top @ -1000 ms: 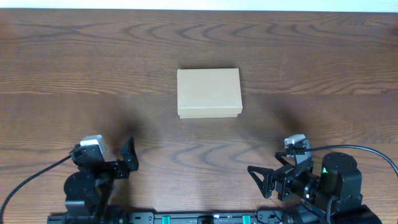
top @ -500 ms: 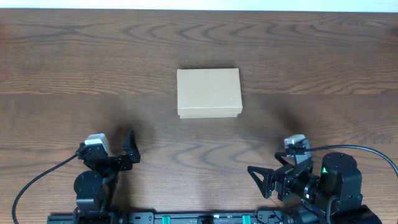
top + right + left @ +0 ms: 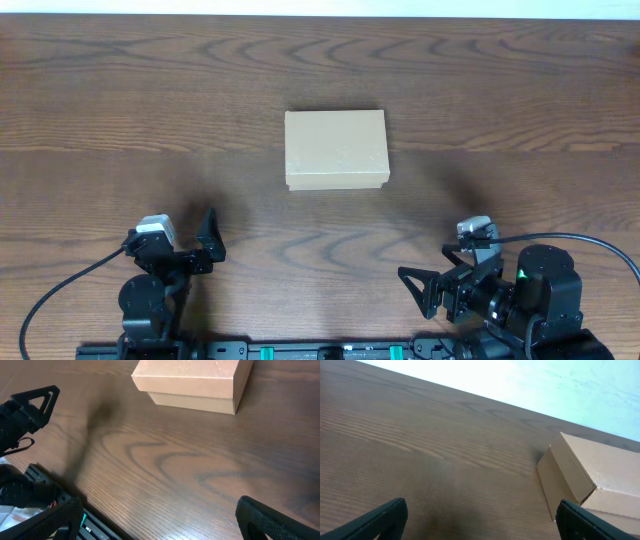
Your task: Pack container
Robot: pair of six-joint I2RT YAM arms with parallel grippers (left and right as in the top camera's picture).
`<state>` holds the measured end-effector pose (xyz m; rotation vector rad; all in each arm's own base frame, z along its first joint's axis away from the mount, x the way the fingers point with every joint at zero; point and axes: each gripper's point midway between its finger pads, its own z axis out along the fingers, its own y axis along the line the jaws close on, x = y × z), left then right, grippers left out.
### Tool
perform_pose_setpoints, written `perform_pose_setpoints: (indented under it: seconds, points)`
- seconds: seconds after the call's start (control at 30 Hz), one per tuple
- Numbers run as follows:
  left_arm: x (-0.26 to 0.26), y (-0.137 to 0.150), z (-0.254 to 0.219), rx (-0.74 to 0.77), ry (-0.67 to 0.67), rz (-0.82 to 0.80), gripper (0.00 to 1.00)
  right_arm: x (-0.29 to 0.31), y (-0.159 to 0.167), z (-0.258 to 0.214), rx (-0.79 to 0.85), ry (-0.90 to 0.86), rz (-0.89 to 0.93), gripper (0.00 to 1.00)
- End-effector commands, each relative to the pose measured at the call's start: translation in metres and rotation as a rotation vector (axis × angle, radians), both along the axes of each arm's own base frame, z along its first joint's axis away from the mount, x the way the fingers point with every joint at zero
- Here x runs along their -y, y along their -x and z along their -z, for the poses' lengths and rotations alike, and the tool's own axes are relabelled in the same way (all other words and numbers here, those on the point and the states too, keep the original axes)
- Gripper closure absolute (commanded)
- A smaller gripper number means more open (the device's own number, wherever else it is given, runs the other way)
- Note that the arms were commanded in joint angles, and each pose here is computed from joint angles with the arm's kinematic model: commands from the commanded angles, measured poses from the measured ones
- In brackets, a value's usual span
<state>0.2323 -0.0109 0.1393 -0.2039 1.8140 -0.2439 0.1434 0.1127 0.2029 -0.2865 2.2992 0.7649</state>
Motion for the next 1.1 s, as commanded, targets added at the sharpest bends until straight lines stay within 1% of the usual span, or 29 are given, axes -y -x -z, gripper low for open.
perform_pose_setpoints:
  seconds: [0.0, 0.33, 0.4, 0.47, 0.53, 0.67, 0.73, 1.07]
  points:
    - [-0.003, 0.0, 0.012, -0.021, -0.009, -0.011, 0.05, -0.002, 0.002, 0.0, -0.005, -0.009, -0.008, 0.01]
    - [-0.003, 0.0, 0.012, -0.021, -0.009, -0.011, 0.05, -0.002, 0.002, 0.0, -0.002, -0.006, -0.009, 0.01]
    - [-0.003, 0.0, 0.012, -0.021, -0.009, -0.011, 0.05, 0.01, -0.005, 0.004, 0.043, 0.08, 0.019, 0.01]
    - [-0.003, 0.0, 0.012, -0.021, -0.009, -0.011, 0.05, 0.021, -0.011, 0.008, 0.057, 0.13, 0.073, 0.01]
    - [-0.003, 0.0, 0.012, -0.021, -0.009, -0.011, 0.05, 0.029, -0.015, 0.008, 0.106, 0.179, 0.096, 0.01]
    - [-0.003, 0.0, 0.012, -0.021, -0.009, -0.011, 0.05, 0.024, -0.019, 0.015, 0.262, 0.248, 0.015, 0.01]
    - [-0.003, 0.0, 0.012, -0.021, -0.009, -0.011, 0.05, 0.018, -0.019, 0.025, 0.327, 0.258, -0.035, 0.01]
    - [-0.003, 0.0, 0.012, -0.021, -0.009, -0.011, 0.05, -0.005, -0.025, 0.077, 0.46, 0.194, -0.111, 0.01]
